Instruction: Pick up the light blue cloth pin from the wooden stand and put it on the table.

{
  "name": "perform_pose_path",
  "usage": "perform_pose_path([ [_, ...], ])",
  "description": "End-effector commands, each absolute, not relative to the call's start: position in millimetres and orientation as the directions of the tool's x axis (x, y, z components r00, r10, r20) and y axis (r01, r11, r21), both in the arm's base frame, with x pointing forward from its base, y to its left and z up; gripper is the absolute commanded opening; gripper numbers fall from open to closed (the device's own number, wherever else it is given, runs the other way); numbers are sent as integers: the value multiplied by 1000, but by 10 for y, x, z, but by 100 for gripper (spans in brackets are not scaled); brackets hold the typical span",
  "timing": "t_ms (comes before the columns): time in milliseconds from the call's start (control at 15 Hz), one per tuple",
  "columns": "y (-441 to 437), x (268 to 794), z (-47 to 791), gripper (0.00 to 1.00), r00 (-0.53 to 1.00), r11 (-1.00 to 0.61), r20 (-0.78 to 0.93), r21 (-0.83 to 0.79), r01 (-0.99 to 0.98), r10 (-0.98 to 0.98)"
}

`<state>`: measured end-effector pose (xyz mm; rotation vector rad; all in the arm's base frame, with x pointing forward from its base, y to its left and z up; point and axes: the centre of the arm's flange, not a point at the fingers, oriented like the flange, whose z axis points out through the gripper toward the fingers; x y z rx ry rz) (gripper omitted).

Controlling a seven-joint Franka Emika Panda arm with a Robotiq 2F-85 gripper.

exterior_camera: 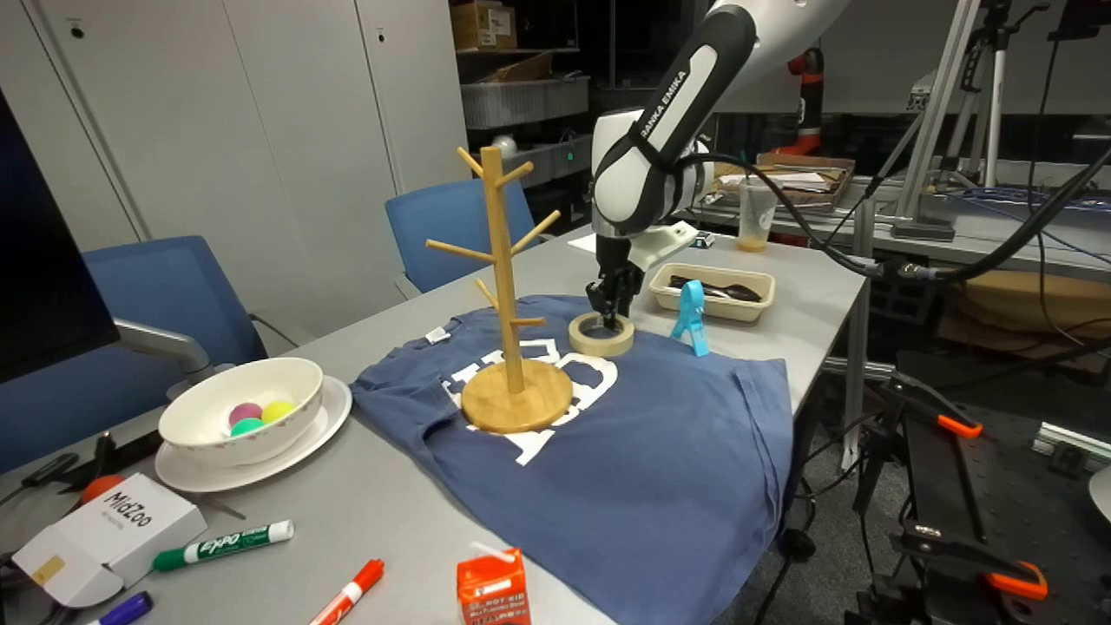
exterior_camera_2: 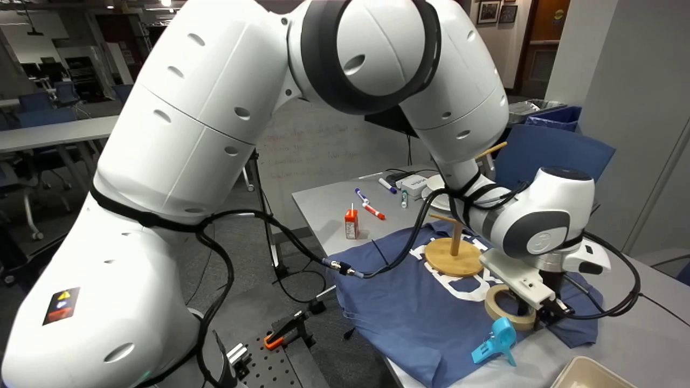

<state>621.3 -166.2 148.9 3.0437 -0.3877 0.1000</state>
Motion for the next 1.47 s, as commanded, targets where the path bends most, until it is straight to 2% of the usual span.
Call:
perform_pose_path([
  [0,-1699,6294,1488,10,968,-967,70,59,-247,-243],
  [67,-1693,6278,1509,1,967,-966,68,66,-251,-247],
  [200,-1680,6223,1557,6,966,-964,69,77,-253,-248],
  [867,-1777,5938,2270,6,955,-934,181,231,-273,-234],
  [1400,-1700,5606,3075,6,930,-922,303,258,-290,-208],
])
